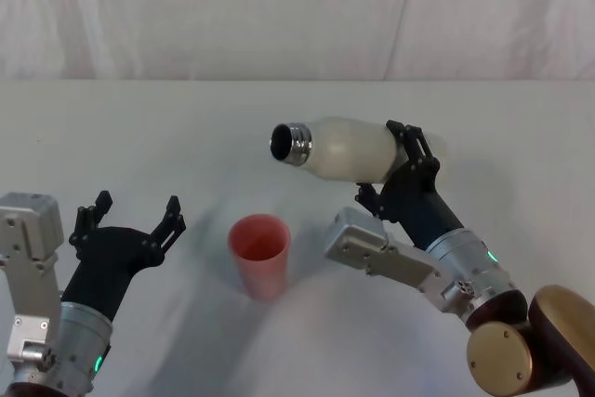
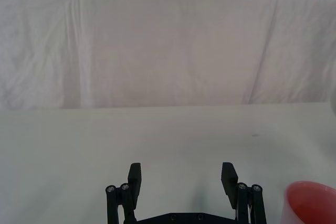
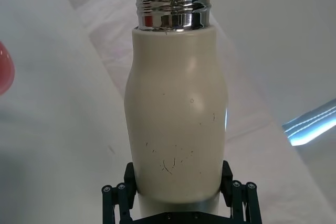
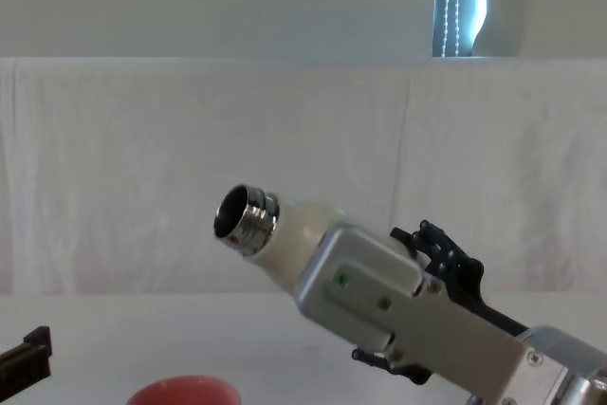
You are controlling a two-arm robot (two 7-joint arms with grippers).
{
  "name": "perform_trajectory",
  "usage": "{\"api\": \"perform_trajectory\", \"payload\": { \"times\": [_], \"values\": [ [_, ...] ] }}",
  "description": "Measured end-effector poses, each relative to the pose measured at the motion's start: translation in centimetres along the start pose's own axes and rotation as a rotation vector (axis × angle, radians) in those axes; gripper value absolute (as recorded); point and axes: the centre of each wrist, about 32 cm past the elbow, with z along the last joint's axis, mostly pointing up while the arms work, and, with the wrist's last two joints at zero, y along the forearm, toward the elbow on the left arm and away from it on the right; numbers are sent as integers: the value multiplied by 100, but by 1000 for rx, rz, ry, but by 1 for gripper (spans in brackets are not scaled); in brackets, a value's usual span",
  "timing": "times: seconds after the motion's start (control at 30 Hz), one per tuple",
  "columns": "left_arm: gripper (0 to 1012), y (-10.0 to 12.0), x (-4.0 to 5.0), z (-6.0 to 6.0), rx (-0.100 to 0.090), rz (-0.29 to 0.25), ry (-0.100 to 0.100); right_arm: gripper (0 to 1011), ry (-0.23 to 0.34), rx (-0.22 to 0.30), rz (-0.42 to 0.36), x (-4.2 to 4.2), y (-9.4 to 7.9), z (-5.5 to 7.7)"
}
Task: Grasp the thermos with one hand and pour water into the cup lid.
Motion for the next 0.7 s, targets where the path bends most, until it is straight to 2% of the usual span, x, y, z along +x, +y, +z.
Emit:
{"api": "perform_trajectory", "payload": {
  "times": [0.17, 0.33, 0.7],
  "values": [
    [1001, 0, 0, 0, 0, 0, 0, 951, -59, 8, -9, -15, 1, -41],
    [1001, 0, 0, 0, 0, 0, 0, 951, -127, 12, -2, 6, 17, -71],
    [1001, 0, 0, 0, 0, 0, 0, 951, -208, 1, 61, 65, 24, -96]
  ]
}}
